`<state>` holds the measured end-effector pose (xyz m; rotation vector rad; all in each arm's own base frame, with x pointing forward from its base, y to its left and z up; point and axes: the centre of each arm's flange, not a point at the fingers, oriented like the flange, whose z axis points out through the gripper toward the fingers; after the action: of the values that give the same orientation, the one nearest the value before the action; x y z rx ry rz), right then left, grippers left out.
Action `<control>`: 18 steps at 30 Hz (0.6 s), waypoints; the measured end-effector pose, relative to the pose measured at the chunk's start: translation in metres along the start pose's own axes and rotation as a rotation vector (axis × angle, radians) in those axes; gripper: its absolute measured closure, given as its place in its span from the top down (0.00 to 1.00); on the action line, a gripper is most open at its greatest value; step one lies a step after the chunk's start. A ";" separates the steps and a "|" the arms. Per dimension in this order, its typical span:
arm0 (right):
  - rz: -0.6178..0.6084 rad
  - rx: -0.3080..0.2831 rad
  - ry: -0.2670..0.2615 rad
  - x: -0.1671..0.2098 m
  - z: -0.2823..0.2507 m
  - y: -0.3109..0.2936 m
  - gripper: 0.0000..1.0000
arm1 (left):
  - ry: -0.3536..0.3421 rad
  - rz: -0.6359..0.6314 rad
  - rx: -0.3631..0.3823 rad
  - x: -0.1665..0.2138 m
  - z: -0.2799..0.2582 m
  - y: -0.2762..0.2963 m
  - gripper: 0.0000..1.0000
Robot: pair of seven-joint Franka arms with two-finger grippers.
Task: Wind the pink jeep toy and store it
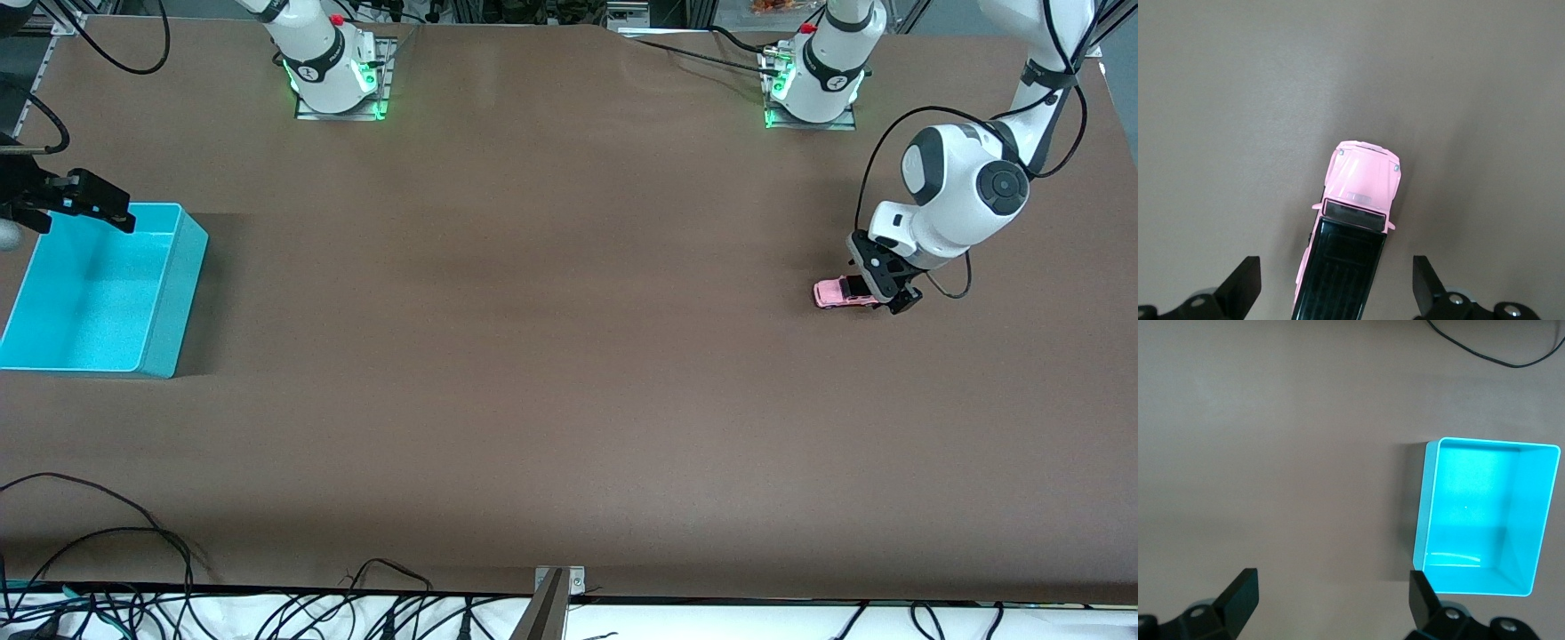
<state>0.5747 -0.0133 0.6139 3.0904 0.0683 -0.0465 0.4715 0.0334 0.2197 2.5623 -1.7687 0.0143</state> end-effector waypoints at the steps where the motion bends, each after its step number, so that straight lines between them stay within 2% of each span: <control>1: 0.000 0.000 0.000 0.000 0.000 0.000 1.00 | 0.001 0.013 0.003 0.000 0.001 0.000 1.00; 8: -0.002 0.000 0.000 0.000 0.000 -0.001 1.00 | 0.003 0.102 0.025 -0.001 0.011 0.000 1.00; 18: -0.006 0.000 0.004 0.001 0.000 -0.003 1.00 | 0.002 0.124 0.028 -0.003 0.028 0.005 1.00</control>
<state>0.5754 -0.0099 0.6140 3.0901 0.0776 -0.0404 0.4651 0.0337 0.1914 2.4655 -1.9382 0.0445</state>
